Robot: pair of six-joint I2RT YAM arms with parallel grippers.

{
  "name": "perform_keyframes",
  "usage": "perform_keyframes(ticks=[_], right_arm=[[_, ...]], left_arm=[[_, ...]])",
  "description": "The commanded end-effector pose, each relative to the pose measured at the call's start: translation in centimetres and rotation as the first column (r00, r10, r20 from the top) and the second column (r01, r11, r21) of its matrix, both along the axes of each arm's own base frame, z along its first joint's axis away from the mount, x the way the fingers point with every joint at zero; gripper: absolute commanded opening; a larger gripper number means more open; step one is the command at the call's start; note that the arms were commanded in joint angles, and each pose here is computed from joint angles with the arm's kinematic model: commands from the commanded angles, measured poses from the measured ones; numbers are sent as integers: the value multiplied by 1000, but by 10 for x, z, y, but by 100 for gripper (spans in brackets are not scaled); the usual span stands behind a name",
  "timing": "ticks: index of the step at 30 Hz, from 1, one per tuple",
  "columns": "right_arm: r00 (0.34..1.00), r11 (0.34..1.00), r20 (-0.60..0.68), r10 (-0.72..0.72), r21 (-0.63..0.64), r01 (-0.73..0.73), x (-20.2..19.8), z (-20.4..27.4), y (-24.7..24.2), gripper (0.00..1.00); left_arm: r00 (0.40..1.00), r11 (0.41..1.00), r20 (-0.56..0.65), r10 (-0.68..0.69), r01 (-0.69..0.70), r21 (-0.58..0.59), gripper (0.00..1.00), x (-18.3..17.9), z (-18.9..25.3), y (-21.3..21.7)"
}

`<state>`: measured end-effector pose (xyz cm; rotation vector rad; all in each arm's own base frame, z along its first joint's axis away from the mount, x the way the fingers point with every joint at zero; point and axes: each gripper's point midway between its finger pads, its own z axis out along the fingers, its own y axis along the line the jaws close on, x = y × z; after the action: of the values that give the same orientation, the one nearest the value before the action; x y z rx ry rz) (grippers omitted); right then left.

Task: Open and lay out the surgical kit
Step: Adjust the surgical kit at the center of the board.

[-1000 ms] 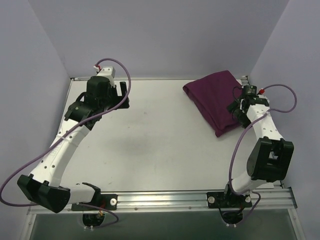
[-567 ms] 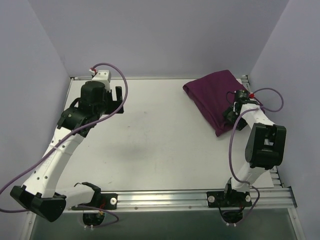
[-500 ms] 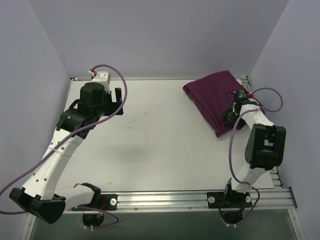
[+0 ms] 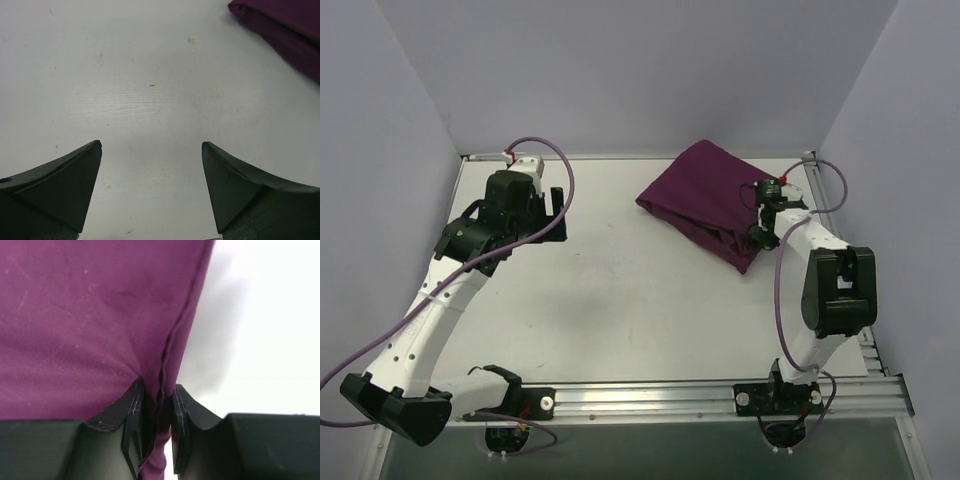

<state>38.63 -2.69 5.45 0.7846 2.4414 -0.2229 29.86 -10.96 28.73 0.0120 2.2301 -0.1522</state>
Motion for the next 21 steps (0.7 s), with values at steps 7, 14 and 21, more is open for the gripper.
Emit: perform_keyframes(ticks=[7, 14, 21], right_arm=[[827, 804, -142, 544, -195, -562, -26, 16, 49, 0], [731, 691, -193, 654, -239, -682, -28, 11, 43, 0], [749, 740, -173, 640, -126, -661, -21, -10, 68, 0]], left_arm=[[1000, 993, -23, -5, 3, -115, 87, -17, -4, -10], [998, 985, -54, -24, 14, -170, 86, -22, -13, -19], [993, 987, -105, -53, 35, -158, 85, -15, -28, -28]])
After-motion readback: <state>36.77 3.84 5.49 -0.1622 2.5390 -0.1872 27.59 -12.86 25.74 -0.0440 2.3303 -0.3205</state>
